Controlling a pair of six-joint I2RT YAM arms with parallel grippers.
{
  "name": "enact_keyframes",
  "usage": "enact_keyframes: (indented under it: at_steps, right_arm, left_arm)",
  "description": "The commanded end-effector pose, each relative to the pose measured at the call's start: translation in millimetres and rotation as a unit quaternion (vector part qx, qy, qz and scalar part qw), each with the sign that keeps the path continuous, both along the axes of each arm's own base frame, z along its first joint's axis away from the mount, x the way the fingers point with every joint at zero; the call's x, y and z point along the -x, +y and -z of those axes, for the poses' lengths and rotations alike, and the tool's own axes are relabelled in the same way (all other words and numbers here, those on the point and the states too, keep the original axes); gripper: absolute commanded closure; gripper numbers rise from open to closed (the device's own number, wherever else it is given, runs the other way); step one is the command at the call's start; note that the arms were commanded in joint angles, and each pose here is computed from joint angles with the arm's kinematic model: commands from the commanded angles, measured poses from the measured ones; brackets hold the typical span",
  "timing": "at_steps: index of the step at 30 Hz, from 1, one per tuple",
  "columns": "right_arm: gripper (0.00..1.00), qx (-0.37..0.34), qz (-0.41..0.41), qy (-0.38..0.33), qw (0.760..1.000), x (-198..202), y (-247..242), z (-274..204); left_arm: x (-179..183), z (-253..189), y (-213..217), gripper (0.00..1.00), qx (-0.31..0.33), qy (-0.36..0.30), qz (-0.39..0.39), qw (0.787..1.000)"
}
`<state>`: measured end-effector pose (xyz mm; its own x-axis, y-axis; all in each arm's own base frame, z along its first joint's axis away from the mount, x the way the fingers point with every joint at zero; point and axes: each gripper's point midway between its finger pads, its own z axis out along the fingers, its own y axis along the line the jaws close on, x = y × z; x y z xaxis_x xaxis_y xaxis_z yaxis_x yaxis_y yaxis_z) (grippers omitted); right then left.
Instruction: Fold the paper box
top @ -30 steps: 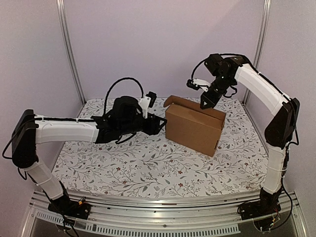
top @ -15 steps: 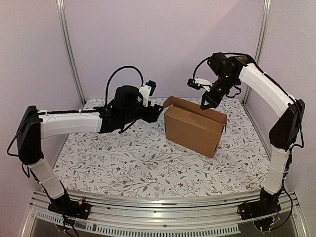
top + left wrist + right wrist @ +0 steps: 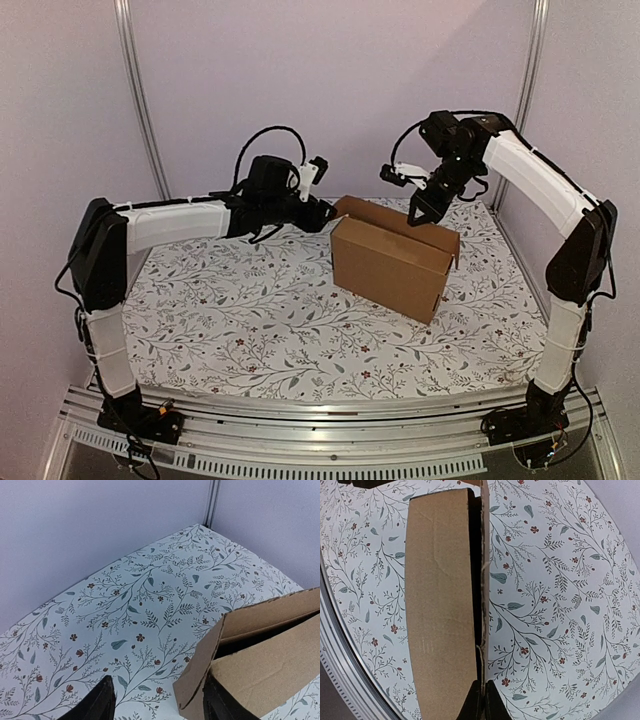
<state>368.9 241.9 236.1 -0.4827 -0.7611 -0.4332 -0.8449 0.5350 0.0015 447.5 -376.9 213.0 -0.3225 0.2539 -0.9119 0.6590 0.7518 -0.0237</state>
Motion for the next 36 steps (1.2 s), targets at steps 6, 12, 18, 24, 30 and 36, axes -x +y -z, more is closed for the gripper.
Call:
enact_keyframes:
  at_steps: [6,12,18,24,30,36]
  right_arm:
    - [0.97,0.001,0.001,0.009,1.0,6.9,0.1,-6.3]
    - [0.97,-0.009,-0.002,0.02,1.0,8.9,4.5,-6.0]
    - [0.97,-0.003,-0.003,0.029,1.0,10.8,3.4,-0.4]
    - [0.83,-0.006,-0.003,0.038,0.999,12.6,4.5,1.9]
    - [0.58,-0.015,-0.014,0.063,0.998,20.1,9.9,7.5]
    - [0.54,0.01,-0.009,0.061,0.998,15.6,3.2,21.0]
  left_arm:
    - [11.7,15.4,-11.3,0.52,-0.001,0.045,0.069,0.997]
    - [9.3,14.7,-16.5,0.73,-0.003,0.055,0.078,0.995]
    - [6.2,4.4,-23.2,0.85,0.008,0.067,0.081,0.994]
    - [7.9,3.6,-21.7,0.91,0.007,0.083,0.076,0.994]
    - [11.3,0.1,-22.9,0.97,0.013,0.106,0.073,0.992]
    - [7.9,-8.7,-24.8,0.99,0.019,0.122,0.063,0.99]
